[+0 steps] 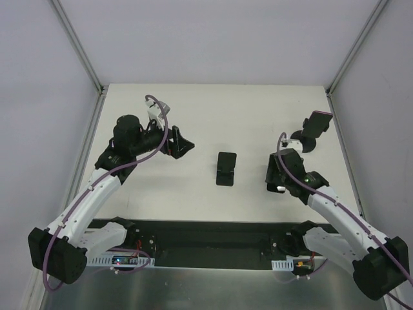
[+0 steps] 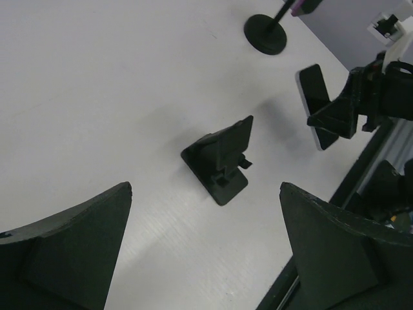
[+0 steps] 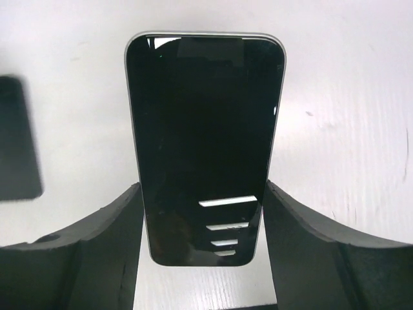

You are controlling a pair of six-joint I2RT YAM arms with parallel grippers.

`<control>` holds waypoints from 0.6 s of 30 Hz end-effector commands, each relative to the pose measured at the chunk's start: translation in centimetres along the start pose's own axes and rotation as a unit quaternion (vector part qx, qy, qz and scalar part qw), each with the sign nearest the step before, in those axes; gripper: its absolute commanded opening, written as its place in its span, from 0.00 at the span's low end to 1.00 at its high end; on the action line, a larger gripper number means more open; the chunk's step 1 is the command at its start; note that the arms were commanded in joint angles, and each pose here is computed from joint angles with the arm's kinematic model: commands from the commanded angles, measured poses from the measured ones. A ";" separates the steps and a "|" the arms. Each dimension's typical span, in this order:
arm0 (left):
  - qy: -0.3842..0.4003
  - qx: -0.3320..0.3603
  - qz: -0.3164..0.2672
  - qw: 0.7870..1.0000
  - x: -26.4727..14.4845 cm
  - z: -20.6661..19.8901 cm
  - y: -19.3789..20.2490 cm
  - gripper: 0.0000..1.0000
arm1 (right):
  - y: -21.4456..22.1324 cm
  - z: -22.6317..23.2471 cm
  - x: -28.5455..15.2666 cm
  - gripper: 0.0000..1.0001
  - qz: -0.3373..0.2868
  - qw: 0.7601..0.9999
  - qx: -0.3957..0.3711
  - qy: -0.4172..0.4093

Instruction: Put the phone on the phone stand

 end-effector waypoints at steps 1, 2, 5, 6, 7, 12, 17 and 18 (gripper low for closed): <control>0.141 -0.003 0.012 0.990 0.4 -2.6 -1.8 0.95 | -3.6 2.9 -3.7 0.01 -0.141 0.980 -0.111 -0.080; 0.152 -0.015 0.018 0.988 0.6 -2.7 -1.7 0.95 | -4.1 3.2 -4.4 0.01 -0.162 0.972 -0.147 -0.090; 0.189 -0.039 0.041 0.980 1.4 -3.1 -1.6 0.94 | -4.9 5.3 -6.7 0.01 -0.215 0.941 -0.215 -0.147; 0.195 -0.047 0.045 0.979 1.6 -3.3 -1.8 0.94 | -4.8 6.2 -7.3 0.00 -0.220 0.930 -0.242 -0.167; 0.197 -0.065 0.057 0.977 2.3 -3.1 -1.6 0.94 | -4.9 6.6 -7.8 0.01 -0.224 0.922 -0.260 -0.179; 0.262 -0.140 0.127 0.946 3.8 -5.4 -2.3 0.88 | -5.3 9.1 -10.5 0.00 -0.247 0.874 -0.352 -0.227; 0.297 -0.156 0.183 0.924 5.7 -6.2 -1.0 0.90 | -5.2 11.2 -12.4 0.00 -0.257 0.842 -0.390 -0.271; 0.305 -0.156 0.192 0.920 5.9 -6.3 -0.7 0.89 | -5.0 11.8 -12.6 0.00 -0.255 0.835 -0.402 -0.275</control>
Point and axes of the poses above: each gripper's point midway between its finger pads, its own x axis out along the fingers, its own z axis along the line the jaws close on, y = z × x, the point moved 9 cm from there along -x, back along the fingers, and after that the axes turned 6 degrees about -x, right-handed, at the moved point
